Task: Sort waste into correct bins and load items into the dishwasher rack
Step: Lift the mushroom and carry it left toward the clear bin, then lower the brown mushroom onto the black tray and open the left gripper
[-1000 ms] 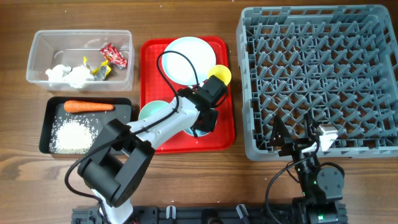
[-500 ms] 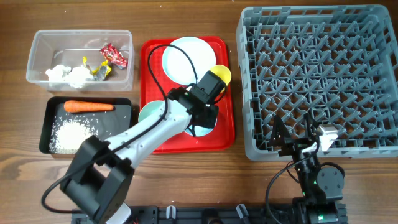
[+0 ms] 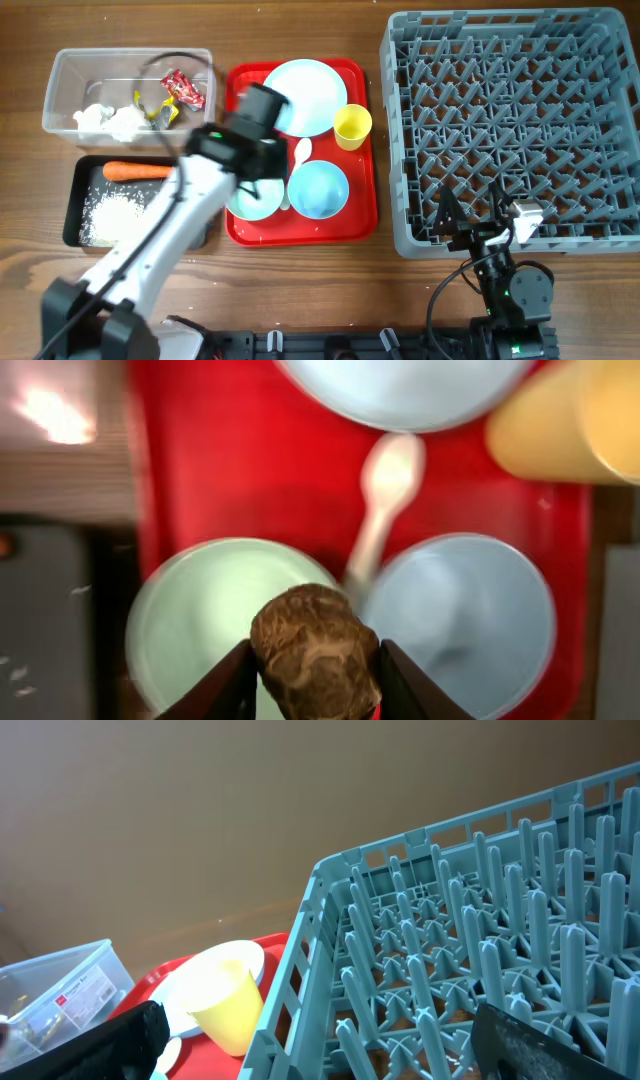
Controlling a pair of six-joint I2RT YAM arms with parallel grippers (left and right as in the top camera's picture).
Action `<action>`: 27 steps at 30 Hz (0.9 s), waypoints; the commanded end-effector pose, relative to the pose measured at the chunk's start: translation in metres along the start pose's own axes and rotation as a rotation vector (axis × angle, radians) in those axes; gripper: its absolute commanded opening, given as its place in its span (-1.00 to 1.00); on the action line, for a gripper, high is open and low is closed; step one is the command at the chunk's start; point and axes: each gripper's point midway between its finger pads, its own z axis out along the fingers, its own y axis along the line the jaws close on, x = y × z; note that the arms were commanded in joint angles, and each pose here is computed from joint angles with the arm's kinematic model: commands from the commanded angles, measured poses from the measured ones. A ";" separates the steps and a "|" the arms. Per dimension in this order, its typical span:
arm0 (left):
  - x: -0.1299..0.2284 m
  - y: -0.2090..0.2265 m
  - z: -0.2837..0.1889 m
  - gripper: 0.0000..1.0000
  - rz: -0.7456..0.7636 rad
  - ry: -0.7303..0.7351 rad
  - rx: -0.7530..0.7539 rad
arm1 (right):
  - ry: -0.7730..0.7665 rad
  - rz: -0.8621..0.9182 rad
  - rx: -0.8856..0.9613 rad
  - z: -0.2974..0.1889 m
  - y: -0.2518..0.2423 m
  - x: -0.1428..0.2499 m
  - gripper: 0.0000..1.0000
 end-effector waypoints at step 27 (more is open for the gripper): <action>0.053 0.208 0.029 -0.19 -0.727 0.062 -0.290 | -0.010 -0.008 0.004 0.000 0.000 -0.002 0.99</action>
